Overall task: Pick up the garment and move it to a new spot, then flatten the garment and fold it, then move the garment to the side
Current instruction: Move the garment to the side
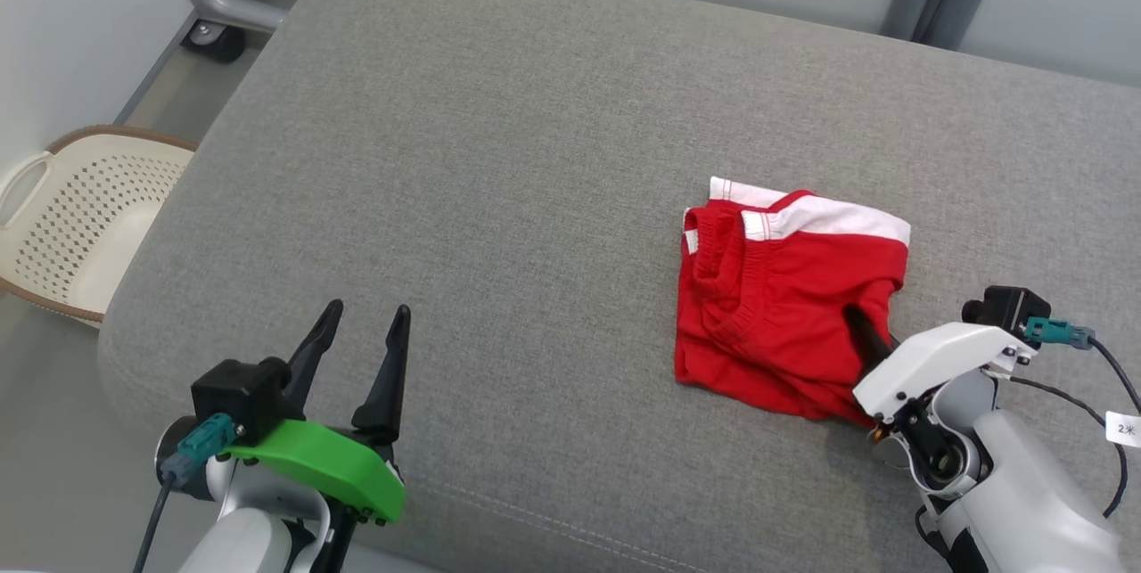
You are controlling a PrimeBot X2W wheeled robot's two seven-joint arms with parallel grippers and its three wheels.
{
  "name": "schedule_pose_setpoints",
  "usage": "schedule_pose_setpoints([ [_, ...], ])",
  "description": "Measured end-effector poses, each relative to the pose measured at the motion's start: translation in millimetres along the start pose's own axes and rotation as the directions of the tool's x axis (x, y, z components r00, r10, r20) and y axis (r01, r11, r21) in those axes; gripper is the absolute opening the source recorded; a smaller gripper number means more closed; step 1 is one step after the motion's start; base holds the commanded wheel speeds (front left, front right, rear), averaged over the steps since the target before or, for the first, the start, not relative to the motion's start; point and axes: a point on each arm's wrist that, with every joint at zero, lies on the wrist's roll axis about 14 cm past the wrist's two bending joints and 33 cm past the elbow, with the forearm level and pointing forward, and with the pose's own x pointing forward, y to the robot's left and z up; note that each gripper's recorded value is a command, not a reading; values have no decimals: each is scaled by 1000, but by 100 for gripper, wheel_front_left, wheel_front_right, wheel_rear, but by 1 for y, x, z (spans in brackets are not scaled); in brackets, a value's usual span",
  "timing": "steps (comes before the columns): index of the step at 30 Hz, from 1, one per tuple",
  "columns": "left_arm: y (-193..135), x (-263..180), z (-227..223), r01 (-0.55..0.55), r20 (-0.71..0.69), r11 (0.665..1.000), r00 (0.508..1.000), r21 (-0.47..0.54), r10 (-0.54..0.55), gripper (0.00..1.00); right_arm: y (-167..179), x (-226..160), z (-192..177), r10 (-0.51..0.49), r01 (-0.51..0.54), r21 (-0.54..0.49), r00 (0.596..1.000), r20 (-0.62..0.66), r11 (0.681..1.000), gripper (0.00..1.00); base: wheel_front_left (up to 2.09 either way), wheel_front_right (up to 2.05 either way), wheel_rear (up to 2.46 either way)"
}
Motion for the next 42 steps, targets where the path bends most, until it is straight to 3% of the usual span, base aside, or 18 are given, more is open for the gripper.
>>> schedule_pose_setpoints([
  [5, -3, 3, 1, 13, 3, 1000, 1000, 0, -13, 100, 2, -1, 16, 14, -13, -33, 999, 49, 999, 0, 0, 0, 0],
  [14, -16, 12, 2, 58, 11, 998, 998, -4, -58, 100, -10, -14, 57, 21, 5, -181, 990, 140, 983, 0, 0, 0, 0],
  [27, -59, 35, -6, 191, -12, 981, 982, -20, -191, 100, -60, -55, 121, -52, 141, -379, 971, 235, 914, 0, 0, 0, 0],
  [42, -82, 62, -37, 261, -115, 965, 958, -37, -264, 100, -127, -72, 194, -179, 300, -438, 938, 295, 847, 0, 0, 0, 0],
])
